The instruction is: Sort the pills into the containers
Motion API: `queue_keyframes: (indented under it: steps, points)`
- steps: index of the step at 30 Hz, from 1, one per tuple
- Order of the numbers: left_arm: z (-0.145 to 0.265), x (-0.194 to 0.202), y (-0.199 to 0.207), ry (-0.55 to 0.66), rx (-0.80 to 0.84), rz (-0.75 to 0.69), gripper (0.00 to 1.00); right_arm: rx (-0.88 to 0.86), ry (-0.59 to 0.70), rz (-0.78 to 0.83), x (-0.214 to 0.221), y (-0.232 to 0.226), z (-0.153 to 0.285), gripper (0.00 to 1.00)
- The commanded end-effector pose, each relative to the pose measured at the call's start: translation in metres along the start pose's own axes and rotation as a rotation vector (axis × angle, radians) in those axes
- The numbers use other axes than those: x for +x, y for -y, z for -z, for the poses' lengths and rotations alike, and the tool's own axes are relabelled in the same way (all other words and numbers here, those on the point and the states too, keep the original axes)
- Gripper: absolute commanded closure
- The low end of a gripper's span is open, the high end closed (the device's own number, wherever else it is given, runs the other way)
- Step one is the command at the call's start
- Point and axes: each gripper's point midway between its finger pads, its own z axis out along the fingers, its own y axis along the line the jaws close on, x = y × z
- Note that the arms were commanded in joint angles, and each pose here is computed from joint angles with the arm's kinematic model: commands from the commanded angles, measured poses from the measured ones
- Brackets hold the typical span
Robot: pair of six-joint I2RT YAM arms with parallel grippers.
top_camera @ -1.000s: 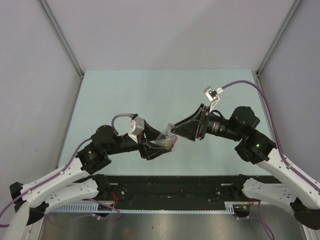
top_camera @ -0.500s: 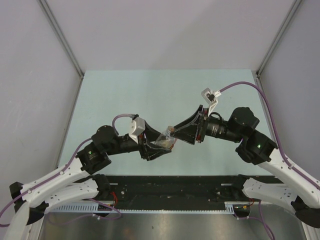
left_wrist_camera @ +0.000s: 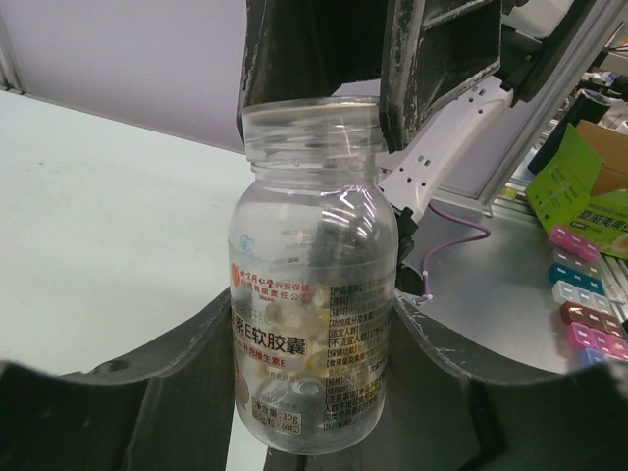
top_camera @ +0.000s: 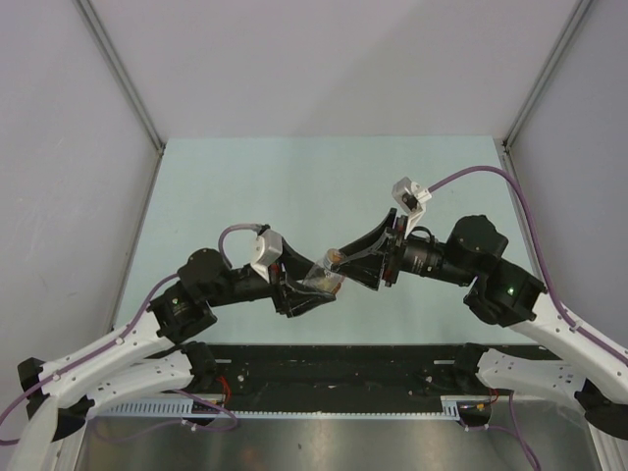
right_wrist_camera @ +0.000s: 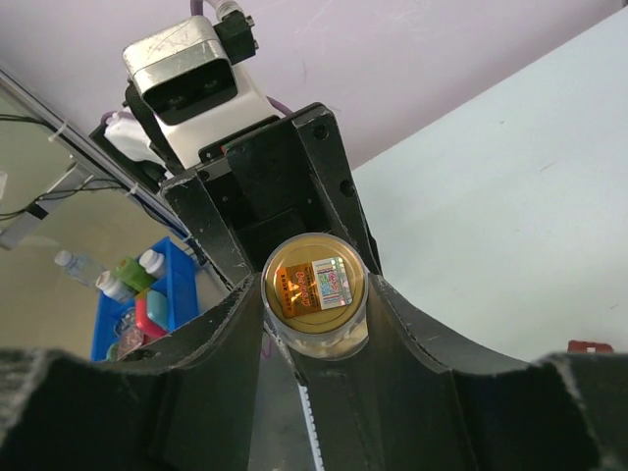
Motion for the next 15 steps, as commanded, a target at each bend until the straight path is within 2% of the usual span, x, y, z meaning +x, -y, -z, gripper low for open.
queue_keyframes:
  steps: [1, 8, 15]
  points:
    - [0.001, -0.038, 0.004, 0.146, -0.008, -0.015, 1.00, -0.024, -0.046, 0.062, 0.008, -0.010, 0.004, 1.00]
    - [0.003, -0.043, 0.006, 0.170, -0.007, -0.014, 1.00, -0.024, -0.084, 0.081, 0.020, -0.010, -0.001, 1.00]
    - [0.003, -0.046, 0.012, 0.182, 0.028, -0.031, 1.00, -0.094, -0.127, 0.123, 0.031, -0.022, -0.001, 1.00]
